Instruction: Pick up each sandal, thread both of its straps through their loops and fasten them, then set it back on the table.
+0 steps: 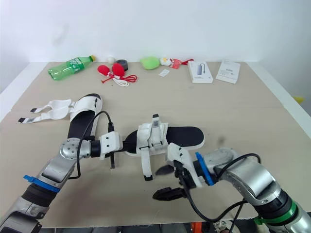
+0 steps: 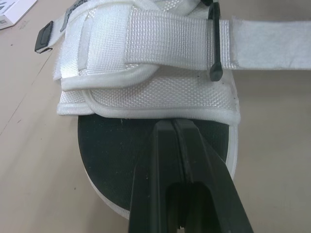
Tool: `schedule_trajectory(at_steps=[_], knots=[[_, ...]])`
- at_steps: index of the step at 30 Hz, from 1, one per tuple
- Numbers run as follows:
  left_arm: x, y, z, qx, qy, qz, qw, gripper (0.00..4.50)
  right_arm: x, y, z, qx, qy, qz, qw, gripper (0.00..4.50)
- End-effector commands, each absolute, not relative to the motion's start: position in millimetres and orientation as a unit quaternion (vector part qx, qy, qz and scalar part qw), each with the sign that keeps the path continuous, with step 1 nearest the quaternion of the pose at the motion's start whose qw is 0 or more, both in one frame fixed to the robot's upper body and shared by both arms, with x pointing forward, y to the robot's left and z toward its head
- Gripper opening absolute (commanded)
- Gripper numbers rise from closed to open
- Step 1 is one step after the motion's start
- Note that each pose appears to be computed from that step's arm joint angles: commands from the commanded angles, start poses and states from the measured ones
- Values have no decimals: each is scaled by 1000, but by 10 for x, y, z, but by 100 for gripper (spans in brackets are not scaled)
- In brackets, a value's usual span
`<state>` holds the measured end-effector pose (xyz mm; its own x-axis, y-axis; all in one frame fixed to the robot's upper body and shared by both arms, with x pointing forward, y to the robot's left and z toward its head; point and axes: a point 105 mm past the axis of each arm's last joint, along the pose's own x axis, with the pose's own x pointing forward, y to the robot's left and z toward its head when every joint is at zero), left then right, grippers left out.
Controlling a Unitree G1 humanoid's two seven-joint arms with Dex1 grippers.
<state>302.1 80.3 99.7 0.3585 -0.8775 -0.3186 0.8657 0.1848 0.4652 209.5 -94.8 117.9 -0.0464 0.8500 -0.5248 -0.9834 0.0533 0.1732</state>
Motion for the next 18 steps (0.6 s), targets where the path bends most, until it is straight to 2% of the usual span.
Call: schedule_trajectory(at_steps=[1,4,7,10,15,18], knots=[[2965,876,694,301,52,-575,759,0,2311,-943,1606,-326,-29,709,625,369],[2985,873,708,300,50,-571,763,0,2373,-929,1640,-432,-156,688,562,369],[2982,871,709,300,49,-569,764,0,2424,-851,1502,-524,-257,649,488,369],[2970,865,712,298,48,-569,765,0,2395,-838,1292,-558,-299,644,430,369],[2961,857,710,297,49,-569,766,0,2410,-772,1128,-574,-337,638,387,369],[2961,844,709,296,48,-568,766,0,2487,-696,1113,-578,-354,629,380,369]])
